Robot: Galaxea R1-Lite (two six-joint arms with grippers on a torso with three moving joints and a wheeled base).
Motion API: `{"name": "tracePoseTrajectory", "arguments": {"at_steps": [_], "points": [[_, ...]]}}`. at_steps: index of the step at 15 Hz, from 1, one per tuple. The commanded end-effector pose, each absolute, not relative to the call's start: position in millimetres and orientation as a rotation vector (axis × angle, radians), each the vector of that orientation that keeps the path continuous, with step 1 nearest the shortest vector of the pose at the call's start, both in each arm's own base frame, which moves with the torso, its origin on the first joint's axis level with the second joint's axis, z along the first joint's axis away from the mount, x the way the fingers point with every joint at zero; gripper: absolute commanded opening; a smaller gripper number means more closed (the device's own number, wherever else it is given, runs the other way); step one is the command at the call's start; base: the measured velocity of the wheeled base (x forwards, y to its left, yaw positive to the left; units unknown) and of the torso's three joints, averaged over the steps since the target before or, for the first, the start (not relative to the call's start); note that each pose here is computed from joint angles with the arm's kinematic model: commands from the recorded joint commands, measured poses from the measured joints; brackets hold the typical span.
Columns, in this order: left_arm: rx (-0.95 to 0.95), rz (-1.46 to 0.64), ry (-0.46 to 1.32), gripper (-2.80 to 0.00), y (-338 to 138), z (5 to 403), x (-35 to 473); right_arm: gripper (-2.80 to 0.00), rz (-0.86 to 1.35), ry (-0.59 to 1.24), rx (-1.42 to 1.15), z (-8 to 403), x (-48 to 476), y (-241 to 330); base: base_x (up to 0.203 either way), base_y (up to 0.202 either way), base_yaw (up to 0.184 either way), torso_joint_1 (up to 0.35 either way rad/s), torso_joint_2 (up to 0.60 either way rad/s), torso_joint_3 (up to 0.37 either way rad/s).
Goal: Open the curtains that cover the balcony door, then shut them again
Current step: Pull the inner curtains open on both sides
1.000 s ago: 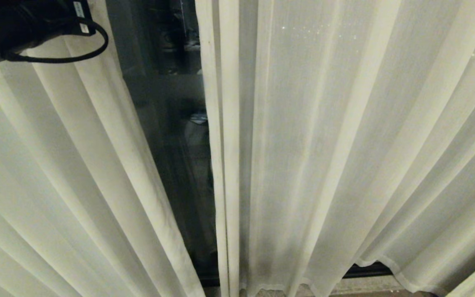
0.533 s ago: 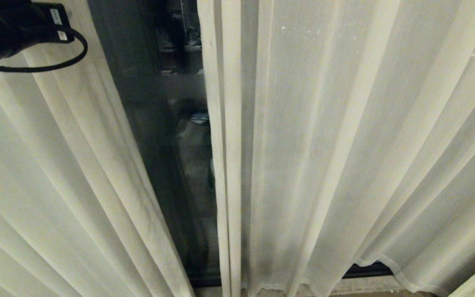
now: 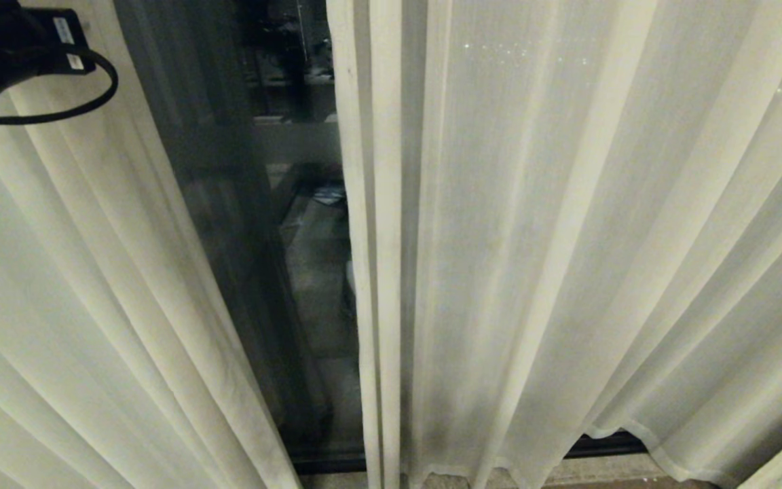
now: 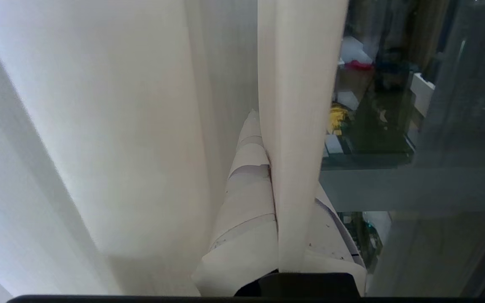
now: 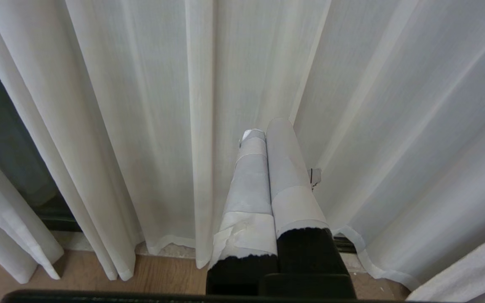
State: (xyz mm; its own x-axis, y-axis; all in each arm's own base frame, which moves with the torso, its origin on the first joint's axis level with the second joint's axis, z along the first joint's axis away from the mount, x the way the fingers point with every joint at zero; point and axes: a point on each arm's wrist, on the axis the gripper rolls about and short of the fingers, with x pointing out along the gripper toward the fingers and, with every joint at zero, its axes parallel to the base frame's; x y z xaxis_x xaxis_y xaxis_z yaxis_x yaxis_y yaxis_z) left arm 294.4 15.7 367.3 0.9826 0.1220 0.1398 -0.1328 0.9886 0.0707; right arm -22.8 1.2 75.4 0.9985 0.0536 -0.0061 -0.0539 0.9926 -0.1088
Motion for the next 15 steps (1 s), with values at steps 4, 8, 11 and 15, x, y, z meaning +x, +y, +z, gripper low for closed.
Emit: {"name": "tracePoseTrajectory", "arguments": {"at_steps": [4,8,11,15], "points": [[0.081,0.133,-0.133,-2.80,16.2,366.9,294.4,-2.80,0.055,0.003,-0.110,75.3,-22.8,1.2,0.000,0.000,0.000,0.000,0.00,0.000],[0.084,0.131,-0.133,-2.80,15.7,366.9,293.5,-2.80,0.055,0.003,-0.110,75.3,-22.8,1.2,-0.001,0.064,0.000,0.000,0.00,0.002],[0.083,0.128,-0.130,-2.80,14.7,366.1,291.4,-2.80,0.054,0.003,-0.110,75.3,-22.8,1.2,0.000,0.190,0.002,0.005,0.00,0.003],[0.082,0.126,-0.128,-2.80,14.5,365.7,287.4,-2.80,0.055,0.003,-0.110,75.3,-22.8,1.2,0.000,0.186,0.000,0.004,0.00,0.003]]}}
